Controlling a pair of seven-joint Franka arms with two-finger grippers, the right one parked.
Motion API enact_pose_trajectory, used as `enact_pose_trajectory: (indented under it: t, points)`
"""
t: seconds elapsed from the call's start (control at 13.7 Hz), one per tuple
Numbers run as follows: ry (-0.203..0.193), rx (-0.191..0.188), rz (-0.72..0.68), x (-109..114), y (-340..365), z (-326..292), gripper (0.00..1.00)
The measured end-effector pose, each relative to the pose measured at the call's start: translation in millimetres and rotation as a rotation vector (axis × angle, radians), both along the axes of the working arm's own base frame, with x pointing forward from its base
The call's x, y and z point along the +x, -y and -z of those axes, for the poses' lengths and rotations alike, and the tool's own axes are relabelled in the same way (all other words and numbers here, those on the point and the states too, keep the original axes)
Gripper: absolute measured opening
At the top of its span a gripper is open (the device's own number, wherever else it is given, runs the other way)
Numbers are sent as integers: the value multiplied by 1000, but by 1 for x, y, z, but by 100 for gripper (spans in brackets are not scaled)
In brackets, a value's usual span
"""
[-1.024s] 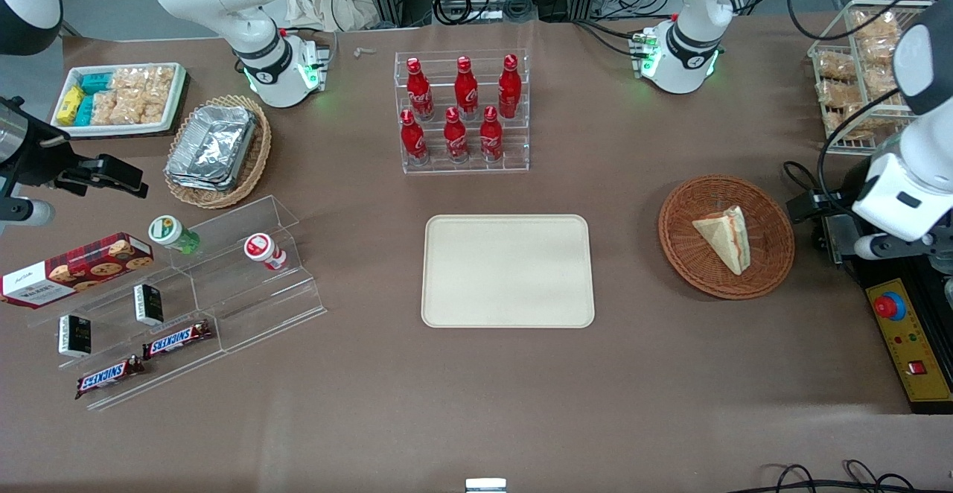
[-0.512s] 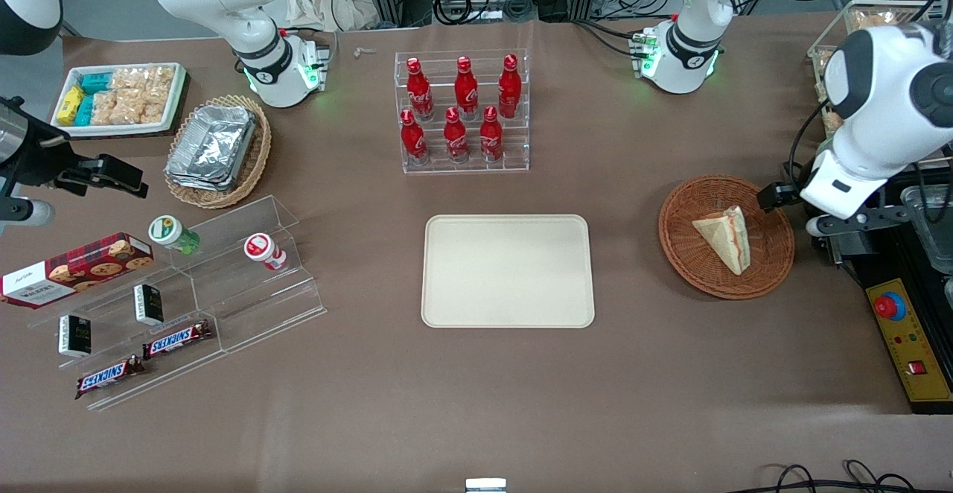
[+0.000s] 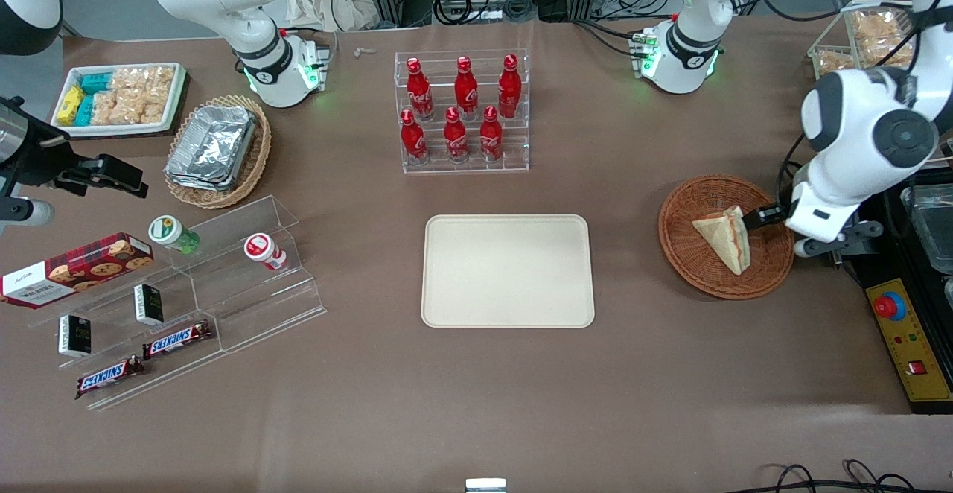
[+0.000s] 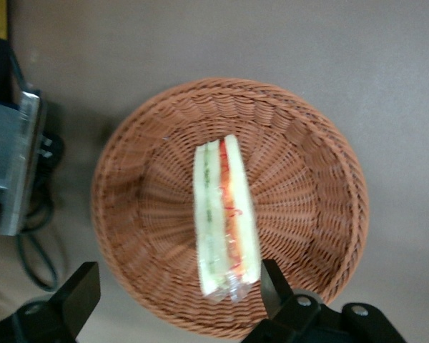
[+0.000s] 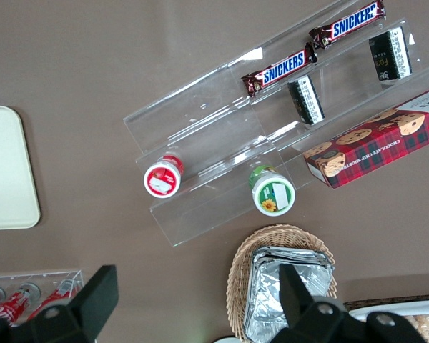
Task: Place sandwich from basket to tray
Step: 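Lower the open left gripper over the wrapped sandwich in the wicker basket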
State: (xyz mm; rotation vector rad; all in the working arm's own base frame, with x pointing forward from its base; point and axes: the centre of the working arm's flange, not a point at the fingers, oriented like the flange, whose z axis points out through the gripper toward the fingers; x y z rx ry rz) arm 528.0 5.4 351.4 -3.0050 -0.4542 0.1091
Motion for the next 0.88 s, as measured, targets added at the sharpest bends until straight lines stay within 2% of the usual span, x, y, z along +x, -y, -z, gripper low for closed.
enact_pose_trajectory:
  t: [0.22,0.66,0.88]
  points:
    - [-9,-7,-47,3,11,19,100]
    - [-83,-1,-130,2,20,68,100]
    - [-99,-1,-154,2,15,83,100]
